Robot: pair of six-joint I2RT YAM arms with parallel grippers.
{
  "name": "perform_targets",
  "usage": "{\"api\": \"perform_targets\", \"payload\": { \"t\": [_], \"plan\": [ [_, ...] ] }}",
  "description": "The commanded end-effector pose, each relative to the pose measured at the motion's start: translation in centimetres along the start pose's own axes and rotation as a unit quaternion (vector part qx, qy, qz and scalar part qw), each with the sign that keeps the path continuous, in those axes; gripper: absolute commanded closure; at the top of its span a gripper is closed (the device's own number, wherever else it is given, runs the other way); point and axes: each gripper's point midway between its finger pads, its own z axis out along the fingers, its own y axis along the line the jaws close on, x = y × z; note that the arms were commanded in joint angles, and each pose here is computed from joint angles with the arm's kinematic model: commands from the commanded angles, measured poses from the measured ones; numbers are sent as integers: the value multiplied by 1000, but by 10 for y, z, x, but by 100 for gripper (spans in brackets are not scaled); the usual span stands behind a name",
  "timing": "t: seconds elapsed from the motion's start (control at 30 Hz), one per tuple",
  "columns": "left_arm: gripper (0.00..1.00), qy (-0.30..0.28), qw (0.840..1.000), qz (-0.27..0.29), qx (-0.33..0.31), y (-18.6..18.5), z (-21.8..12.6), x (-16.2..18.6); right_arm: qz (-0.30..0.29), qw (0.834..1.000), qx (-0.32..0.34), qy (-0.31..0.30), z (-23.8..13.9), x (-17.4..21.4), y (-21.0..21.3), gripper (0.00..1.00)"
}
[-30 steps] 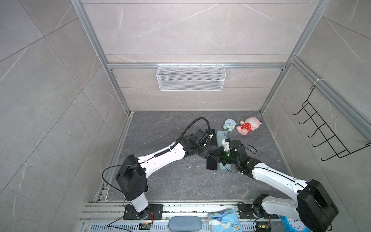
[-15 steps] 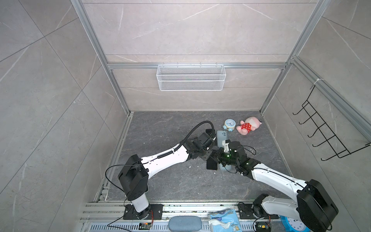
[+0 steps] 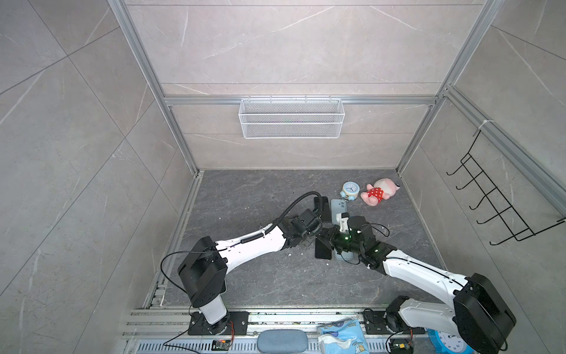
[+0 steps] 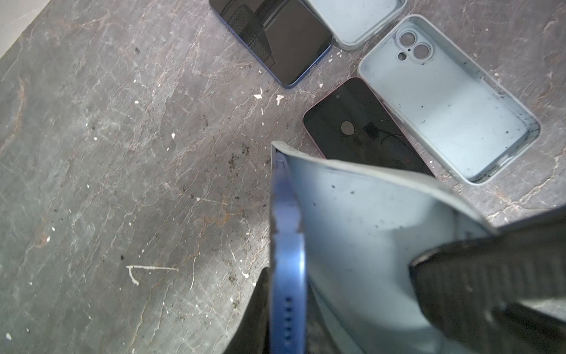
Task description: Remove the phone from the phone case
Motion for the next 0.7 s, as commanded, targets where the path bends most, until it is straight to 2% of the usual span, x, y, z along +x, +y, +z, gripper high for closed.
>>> {"api": "perform_targets", "payload": {
  "t": [0.0, 0.17, 0.3, 0.47, 0.57, 0.67],
  "plan": [
    [92, -70, 997, 2, -35, 27, -41, -25, -8, 1000, -28, -11, 4, -5, 16, 100],
    [95, -143, 984, 35, -96, 57, -84, -32, 8, 1000, -11, -23, 15, -10, 5, 100],
    [96, -160, 976, 75, -128, 70, -102, -24, 26, 999, 4, -44, 21, -18, -4, 100],
    [97, -173, 957, 177, -152, 67, -87, -13, 67, 995, 5, -74, 34, -30, -9, 100],
    [100, -153, 949, 221, -165, 72, -72, -7, 100, 990, 8, -98, 44, -36, -16, 100],
    [100, -151, 940, 266, -151, 71, -54, 2, 133, 984, 8, -117, 54, -40, -21, 100]
  ]
}}
